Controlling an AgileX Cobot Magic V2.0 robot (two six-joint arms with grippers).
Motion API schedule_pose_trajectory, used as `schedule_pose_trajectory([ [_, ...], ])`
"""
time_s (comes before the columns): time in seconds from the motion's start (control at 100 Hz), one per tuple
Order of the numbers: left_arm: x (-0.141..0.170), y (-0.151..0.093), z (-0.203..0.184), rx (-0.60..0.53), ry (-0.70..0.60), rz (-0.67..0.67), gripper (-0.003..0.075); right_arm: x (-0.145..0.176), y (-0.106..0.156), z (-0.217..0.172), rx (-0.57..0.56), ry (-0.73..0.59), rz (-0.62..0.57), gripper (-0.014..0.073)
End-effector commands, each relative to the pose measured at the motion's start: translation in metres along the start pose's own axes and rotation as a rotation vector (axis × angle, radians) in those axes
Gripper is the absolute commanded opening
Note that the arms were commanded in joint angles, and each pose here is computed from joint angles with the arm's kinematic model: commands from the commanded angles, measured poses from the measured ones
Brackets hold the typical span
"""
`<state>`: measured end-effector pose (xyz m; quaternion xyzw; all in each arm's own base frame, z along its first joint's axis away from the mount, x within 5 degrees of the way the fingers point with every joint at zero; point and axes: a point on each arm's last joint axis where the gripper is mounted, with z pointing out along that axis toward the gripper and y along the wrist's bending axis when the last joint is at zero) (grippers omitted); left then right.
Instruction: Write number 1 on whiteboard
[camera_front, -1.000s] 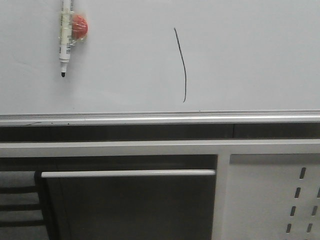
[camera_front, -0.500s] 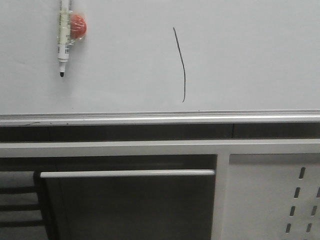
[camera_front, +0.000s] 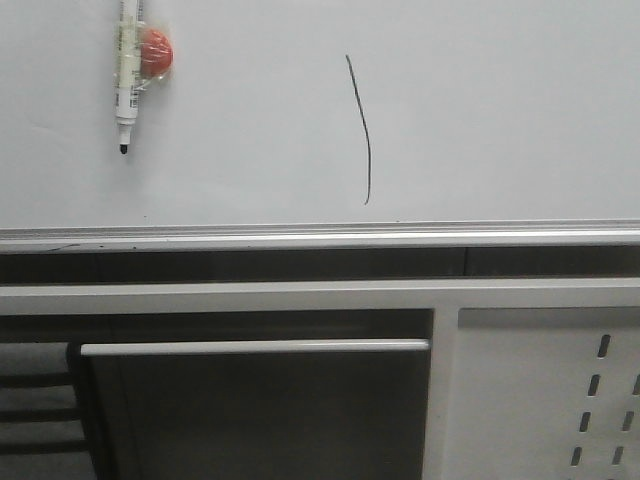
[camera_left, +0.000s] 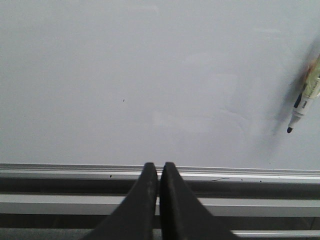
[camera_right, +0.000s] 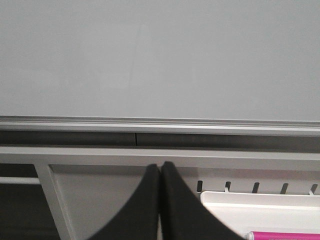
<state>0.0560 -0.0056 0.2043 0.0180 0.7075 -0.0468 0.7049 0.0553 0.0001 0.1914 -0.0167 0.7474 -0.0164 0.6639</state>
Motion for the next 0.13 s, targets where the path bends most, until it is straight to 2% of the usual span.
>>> schedule_pose_trajectory([
  [0.0,0.0061,0.0012,-0.0001,-0.009,-0.053,-0.020,-0.0020,0.0015,-0.0006,0.0007,0.012,-0.060,-0.010,-0.0052],
  [0.12,0.0061,0.0012,-0.0001,-0.009,-0.053,-0.020,-0.0020,0.0015,-0.0006,0.0007,0.012,-0.060,-0.010,-0.0052],
])
